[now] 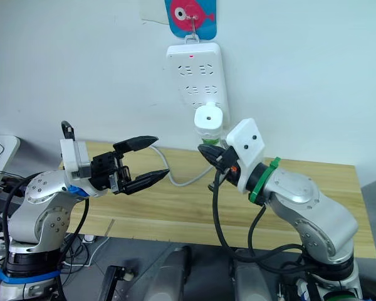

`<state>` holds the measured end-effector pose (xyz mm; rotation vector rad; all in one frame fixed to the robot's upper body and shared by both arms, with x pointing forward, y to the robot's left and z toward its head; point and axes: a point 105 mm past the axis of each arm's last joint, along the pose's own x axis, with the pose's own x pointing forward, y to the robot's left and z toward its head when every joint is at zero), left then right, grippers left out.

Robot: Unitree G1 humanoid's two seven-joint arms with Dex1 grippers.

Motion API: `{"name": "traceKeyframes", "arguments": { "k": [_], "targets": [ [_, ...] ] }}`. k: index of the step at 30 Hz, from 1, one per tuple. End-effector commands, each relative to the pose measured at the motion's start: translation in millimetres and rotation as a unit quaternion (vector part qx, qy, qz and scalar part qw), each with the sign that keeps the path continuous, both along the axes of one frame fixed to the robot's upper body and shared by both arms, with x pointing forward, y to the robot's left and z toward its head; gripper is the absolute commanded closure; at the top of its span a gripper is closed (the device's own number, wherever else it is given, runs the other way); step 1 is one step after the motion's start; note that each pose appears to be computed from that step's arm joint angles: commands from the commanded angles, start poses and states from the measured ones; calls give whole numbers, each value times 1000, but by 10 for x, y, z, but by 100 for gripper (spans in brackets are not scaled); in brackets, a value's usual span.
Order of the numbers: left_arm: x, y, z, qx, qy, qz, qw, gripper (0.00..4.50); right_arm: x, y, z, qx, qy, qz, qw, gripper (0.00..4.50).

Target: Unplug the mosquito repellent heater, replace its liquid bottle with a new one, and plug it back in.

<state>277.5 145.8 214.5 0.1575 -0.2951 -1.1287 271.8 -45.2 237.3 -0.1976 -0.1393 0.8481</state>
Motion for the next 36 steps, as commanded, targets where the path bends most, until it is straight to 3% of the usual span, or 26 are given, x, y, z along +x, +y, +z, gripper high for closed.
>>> {"name": "traceKeyframes", "arguments": {
  "k": [1, 18, 36],
  "targets": [
    [-51, -76, 105, -8, -23, -10, 1000, 0, 42, -8, 106, 8, -32, -25, 999, 448],
    [-27, -147, 124, -15, -32, -11, 999, 0, 160, -22, 38, -6, -38, -64, 997, 448],
    [-25, -160, 81, -14, -24, -16, 999, 0, 277, -130, 117, 30, -28, -120, 992, 448]
  ]
}}
